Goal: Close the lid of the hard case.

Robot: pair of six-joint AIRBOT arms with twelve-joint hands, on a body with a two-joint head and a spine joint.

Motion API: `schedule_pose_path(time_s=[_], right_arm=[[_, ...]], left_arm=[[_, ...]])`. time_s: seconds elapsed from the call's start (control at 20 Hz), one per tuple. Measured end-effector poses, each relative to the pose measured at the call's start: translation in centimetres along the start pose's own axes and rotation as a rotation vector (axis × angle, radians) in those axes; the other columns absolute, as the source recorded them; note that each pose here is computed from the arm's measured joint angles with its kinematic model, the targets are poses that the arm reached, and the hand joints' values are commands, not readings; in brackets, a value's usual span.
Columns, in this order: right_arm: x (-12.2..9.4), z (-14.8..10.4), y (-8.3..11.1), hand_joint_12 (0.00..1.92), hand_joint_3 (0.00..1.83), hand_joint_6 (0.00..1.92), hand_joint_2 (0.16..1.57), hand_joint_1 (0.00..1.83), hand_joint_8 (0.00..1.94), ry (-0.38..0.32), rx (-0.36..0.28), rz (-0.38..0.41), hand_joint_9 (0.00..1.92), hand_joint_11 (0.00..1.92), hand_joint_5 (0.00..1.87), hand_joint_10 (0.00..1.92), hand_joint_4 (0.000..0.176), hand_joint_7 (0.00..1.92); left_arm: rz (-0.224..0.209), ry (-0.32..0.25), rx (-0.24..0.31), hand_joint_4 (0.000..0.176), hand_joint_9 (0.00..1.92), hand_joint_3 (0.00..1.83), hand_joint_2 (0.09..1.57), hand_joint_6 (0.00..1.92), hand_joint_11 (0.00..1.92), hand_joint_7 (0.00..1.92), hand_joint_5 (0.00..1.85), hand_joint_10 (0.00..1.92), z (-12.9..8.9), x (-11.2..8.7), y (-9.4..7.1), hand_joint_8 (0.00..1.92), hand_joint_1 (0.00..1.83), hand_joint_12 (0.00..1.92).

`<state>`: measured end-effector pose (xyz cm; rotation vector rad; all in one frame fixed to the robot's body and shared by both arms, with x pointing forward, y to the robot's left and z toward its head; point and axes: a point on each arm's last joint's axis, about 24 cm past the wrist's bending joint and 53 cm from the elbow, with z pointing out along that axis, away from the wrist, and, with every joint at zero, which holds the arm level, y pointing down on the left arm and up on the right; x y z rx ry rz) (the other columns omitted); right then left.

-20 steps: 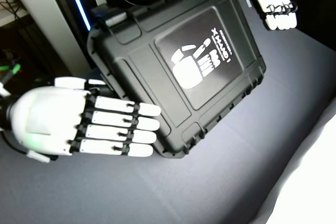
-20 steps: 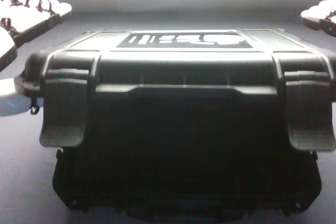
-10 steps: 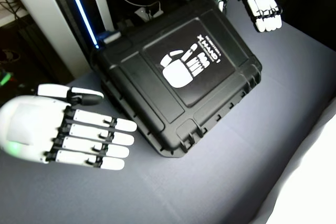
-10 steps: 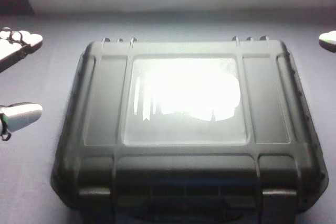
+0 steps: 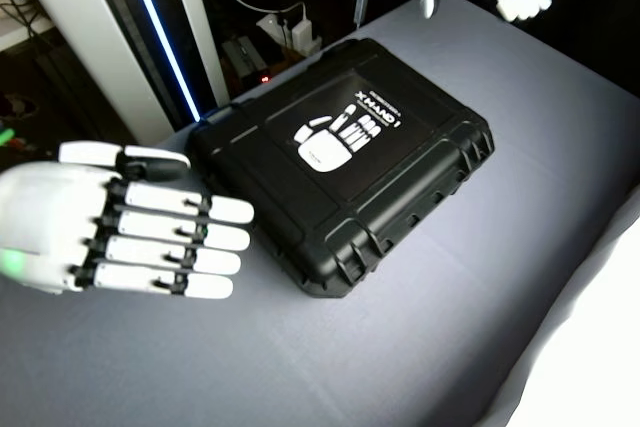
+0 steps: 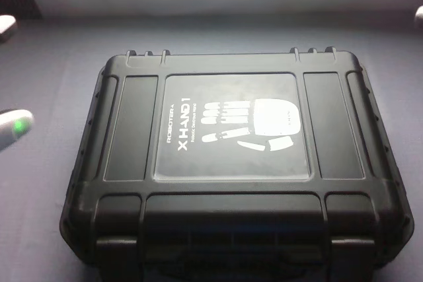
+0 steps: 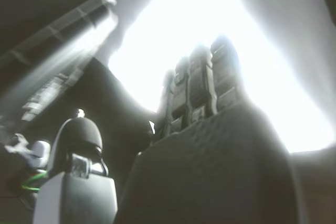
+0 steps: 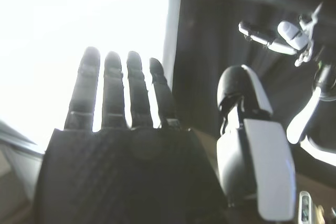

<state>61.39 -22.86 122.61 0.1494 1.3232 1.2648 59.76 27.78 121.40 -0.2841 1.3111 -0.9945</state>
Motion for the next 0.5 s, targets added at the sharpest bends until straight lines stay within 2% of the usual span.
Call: schedule_pose_path(time_s=[0.1,0.25,0.3,0.35,0.4,0.45,0.5], right_arm=[[-0.3,0.0,1.0,0.04,0.00,0.01,1.31,0.48,0.00,-0.051,-0.051,0.024,0.08,0.06,0.17,0.01,0.000,0.11],[-0.6,-0.3,2.7,0.05,0.00,0.00,1.32,0.46,0.00,-0.101,-0.126,0.051,0.09,0.09,0.14,0.01,0.000,0.11],[-0.9,-0.4,2.9,0.05,0.01,0.00,1.33,0.44,0.00,-0.122,-0.136,0.052,0.07,0.06,0.15,0.00,0.000,0.10],[-1.3,-0.5,3.3,0.05,0.00,0.01,1.31,0.46,0.00,-0.147,-0.148,0.057,0.07,0.06,0.16,0.00,0.000,0.10],[-1.4,-0.6,3.6,0.06,0.00,0.01,1.32,0.48,0.01,-0.156,-0.160,0.055,0.11,0.09,0.19,0.01,0.000,0.14],[-1.4,-0.6,3.7,0.07,0.00,0.01,1.33,0.43,0.01,-0.156,-0.161,0.055,0.17,0.15,0.21,0.01,0.000,0.21],[-1.1,-0.7,3.8,0.07,0.00,0.00,1.34,0.40,0.01,-0.152,-0.162,0.059,0.18,0.17,0.20,0.01,0.000,0.22]], left_arm=[[-0.042,-0.017,0.052,0.000,0.00,0.01,1.25,0.00,0.00,0.00,0.02,0.00,0.5,0.6,-1.3,0.00,0.10,0.00],[-0.084,-0.092,0.155,0.000,0.00,0.01,1.32,0.00,0.00,0.00,0.00,0.00,1.3,-0.4,-3.7,0.00,0.14,0.00],[-0.103,-0.106,0.169,0.000,0.00,0.00,1.30,0.00,0.00,0.00,0.00,0.00,1.5,-0.2,-3.9,0.00,0.14,0.00],[-0.122,-0.105,0.174,0.000,0.00,0.00,1.28,0.00,0.00,0.00,0.00,0.00,1.6,0.3,-3.9,0.00,0.11,0.00],[-0.139,-0.090,0.171,0.000,0.00,0.00,1.31,0.00,0.00,0.00,0.00,0.00,1.7,1.0,-3.9,0.00,0.19,0.00],[-0.154,-0.078,0.175,0.000,0.00,0.01,1.33,0.01,0.00,0.00,0.02,0.00,1.7,1.5,-3.9,0.00,0.20,0.00],[-0.166,-0.067,0.192,0.000,0.00,0.02,1.35,0.01,0.00,0.00,0.03,0.00,1.7,1.6,-4.3,0.00,0.12,0.00]])
